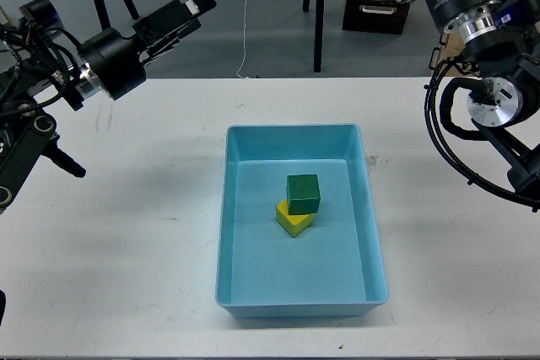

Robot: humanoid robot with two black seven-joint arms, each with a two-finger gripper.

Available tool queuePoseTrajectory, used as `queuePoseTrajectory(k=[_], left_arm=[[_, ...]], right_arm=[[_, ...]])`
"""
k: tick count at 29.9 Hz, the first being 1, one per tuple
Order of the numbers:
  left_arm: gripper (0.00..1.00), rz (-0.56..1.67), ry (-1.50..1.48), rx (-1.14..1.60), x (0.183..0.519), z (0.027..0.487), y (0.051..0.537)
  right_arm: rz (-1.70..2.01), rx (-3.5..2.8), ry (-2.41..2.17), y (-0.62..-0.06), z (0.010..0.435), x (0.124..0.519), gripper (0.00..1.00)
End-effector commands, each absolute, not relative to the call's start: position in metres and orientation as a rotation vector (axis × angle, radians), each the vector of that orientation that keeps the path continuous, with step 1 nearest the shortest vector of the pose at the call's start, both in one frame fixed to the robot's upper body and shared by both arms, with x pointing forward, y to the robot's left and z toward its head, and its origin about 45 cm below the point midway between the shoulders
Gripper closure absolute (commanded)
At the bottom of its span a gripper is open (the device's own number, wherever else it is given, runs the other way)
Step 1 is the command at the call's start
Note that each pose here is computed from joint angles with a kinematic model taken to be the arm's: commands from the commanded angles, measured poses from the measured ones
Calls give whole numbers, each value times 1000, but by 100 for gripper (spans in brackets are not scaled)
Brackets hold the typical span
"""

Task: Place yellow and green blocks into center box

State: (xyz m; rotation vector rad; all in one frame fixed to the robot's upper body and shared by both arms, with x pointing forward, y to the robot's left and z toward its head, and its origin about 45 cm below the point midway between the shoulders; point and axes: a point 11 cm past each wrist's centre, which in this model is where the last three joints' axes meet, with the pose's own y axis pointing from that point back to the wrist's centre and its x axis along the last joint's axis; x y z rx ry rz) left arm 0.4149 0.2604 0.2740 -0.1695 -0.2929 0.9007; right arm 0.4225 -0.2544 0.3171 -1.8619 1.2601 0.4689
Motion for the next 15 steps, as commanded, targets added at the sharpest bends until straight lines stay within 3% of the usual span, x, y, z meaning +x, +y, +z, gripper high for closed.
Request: queuePoseTrajectory(k=[1, 9, 15], left_arm=[[0, 1011, -38, -392, 407, 258, 278], [0, 1133, 560, -836, 365, 228, 300], [0, 1240, 834, -958, 327, 191, 304]], right_arm=[[569, -1771, 1249, -271, 302, 403, 1], [870, -1585, 1252, -282, 239, 353, 1], [998, -1433, 1232, -276, 208, 321, 1]])
